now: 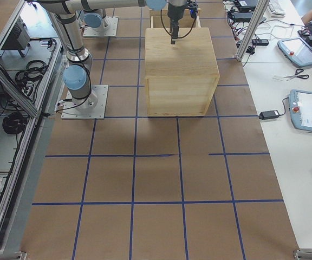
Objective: Open upper drawer
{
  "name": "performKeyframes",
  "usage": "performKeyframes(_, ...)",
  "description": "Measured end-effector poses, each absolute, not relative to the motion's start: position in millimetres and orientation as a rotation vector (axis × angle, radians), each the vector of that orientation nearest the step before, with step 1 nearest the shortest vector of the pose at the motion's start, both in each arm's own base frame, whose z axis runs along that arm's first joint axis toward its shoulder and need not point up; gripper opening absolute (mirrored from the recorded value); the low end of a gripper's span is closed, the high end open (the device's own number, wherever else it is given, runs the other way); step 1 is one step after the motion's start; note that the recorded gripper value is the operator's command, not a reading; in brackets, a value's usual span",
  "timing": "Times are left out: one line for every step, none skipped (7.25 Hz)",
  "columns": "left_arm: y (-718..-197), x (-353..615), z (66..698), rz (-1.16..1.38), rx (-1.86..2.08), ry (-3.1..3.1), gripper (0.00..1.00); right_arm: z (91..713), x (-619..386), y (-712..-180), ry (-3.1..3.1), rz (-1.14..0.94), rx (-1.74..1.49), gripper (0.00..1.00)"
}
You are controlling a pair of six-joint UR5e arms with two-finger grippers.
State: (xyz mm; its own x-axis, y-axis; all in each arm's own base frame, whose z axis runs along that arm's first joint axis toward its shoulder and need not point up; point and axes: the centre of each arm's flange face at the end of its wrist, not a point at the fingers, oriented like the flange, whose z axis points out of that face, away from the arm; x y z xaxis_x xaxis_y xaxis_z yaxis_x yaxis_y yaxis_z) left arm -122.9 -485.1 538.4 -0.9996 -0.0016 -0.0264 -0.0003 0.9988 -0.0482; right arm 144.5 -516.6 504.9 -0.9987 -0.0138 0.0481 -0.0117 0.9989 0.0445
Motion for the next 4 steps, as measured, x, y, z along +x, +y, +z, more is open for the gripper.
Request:
performKeyframes(-485.5, -123.2, 538.8, -0.079, 0.000, 3.115, 1.00, 505.0, 144.5, -516.6, -3.092, -0.068, 0.019, 1.00)
performKeyframes(-485.8, -123.3, 538.7, -0.081, 0.000, 3.116, 1.00, 504.9, 144.5, -516.5, -3.092, -0.068, 0.019, 1.00)
performKeyframes(-486.0, -123.2, 537.9, -0.079, -0.001, 3.117, 1.00, 504.8, 144.6, -516.5, -3.092, -0.069, 0.020, 1.00)
performKeyframes(-486.1, -123.3, 538.4, -0.081, -0.001, 3.120, 1.00, 504.7, 144.7, -516.4, -3.092, -0.069, 0.020, 1.00)
